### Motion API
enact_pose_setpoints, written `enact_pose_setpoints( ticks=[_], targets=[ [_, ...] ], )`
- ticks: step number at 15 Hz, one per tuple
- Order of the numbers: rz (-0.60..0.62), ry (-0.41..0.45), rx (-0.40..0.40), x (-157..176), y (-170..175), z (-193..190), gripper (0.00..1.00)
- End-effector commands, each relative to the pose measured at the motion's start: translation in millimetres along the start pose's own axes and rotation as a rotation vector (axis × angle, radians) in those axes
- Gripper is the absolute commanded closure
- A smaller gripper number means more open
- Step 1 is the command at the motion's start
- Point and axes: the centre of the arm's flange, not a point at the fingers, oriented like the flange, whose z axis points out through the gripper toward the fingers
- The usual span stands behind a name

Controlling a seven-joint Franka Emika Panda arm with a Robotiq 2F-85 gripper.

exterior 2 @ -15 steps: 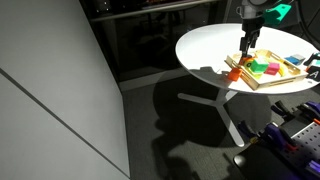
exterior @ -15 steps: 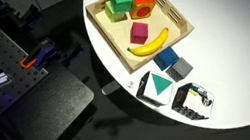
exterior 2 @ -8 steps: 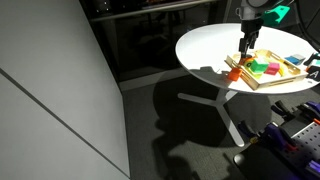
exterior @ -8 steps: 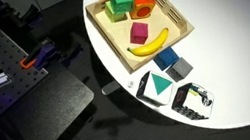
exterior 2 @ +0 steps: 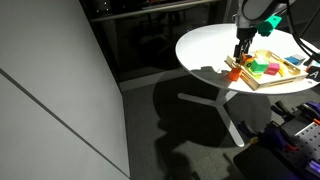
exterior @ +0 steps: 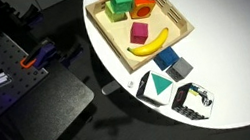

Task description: Put the orange block in the box

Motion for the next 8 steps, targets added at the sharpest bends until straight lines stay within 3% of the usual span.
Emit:
enact_pose_setpoints(
  ticks=[1,8],
  targets=[
    [-0.031,0.009,-0.018,2.7,3.6,18.1,0.0],
    [-0.076,-0.024,-0.047,4.4,6.3,52.2,0.0]
  ],
)
